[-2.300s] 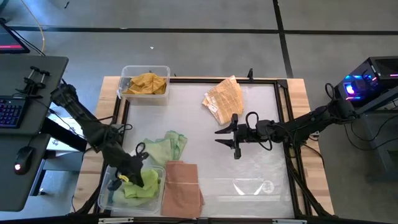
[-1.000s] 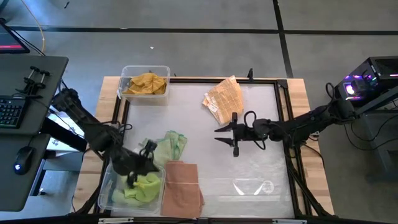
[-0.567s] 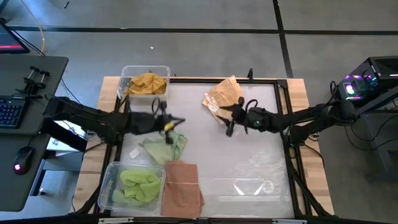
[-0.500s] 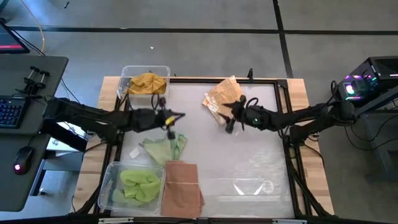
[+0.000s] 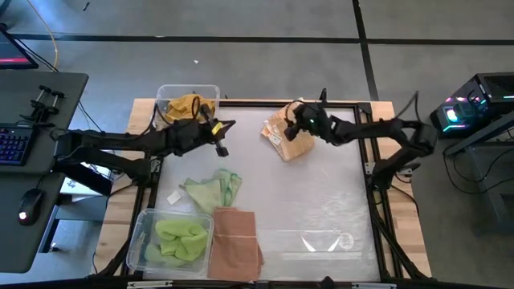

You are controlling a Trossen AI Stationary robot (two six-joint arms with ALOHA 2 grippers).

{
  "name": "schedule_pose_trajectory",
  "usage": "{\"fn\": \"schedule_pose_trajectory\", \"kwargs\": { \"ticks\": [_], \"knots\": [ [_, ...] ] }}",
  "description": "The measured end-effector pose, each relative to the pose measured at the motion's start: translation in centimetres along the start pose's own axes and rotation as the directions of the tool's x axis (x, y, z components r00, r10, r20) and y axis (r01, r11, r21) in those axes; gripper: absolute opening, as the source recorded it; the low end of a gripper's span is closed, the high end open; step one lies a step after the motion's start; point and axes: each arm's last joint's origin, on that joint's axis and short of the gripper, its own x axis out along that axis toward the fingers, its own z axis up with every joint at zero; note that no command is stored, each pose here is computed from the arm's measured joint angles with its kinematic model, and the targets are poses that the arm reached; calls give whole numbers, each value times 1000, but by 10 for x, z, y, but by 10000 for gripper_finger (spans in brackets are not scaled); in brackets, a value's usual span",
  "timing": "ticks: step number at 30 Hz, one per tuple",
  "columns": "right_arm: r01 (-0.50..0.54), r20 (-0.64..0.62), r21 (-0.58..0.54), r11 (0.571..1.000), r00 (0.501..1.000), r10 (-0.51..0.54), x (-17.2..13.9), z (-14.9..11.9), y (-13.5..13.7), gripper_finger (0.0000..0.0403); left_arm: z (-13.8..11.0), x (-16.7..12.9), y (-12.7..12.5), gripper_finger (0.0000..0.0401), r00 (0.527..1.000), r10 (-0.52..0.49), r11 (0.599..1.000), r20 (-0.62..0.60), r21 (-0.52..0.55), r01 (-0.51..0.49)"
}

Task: Sort towels by color in basket
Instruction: Put the light yellow towel into the top transparent bin

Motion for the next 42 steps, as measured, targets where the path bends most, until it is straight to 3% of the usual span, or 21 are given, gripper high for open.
{"fn": "schedule_pose_trajectory", "kwargs": {
  "ticks": [7, 11, 16, 22, 28, 32, 37, 39, 42],
  "knots": [
    [-9, -19, -110, 994, 1000, 7, 30, 16, 7, 214, -9, 7, 15, 0, 995, 80, 987, -52, 143, -72],
    [-3, 4, -143, 990, 1000, 4, 38, 23, 8, 207, -16, 12, 36, 0, 975, 207, 957, -79, 222, -185],
    [44, 56, -201, 979, 998, -34, 42, 40, -3, 200, -21, 13, 65, 0, 931, 357, 931, -78, 112, -347],
    [53, 82, -121, 991, 996, -43, 45, 50, -18, 199, -28, 15, 86, 0, 921, 387, 918, -33, 108, -382],
    [-87, 89, -160, 983, 991, 102, 44, 51, -10, 199, -33, 16, 86, 0, 935, 350, 935, -53, -36, -352],
    [-167, 91, -268, 949, 976, 197, 39, 45, 10, 199, -48, 19, 62, 0, 970, 226, 969, -90, -80, -234],
    [-221, 33, -211, 952, 972, 233, 15, 48, 35, 199, -39, 10, 35, 0, 988, 136, 974, -72, -173, -147],
    [-200, -19, -246, 948, 979, 201, 3, 47, 40, 199, -36, 5, 24, 0, 993, 78, 984, -83, -156, -91],
    [-87, -100, -270, 959, 993, 62, -7, 40, 41, 199, -31, 0, 10, 0, 998, 15, 990, -64, -137, -24]
  ]
}}
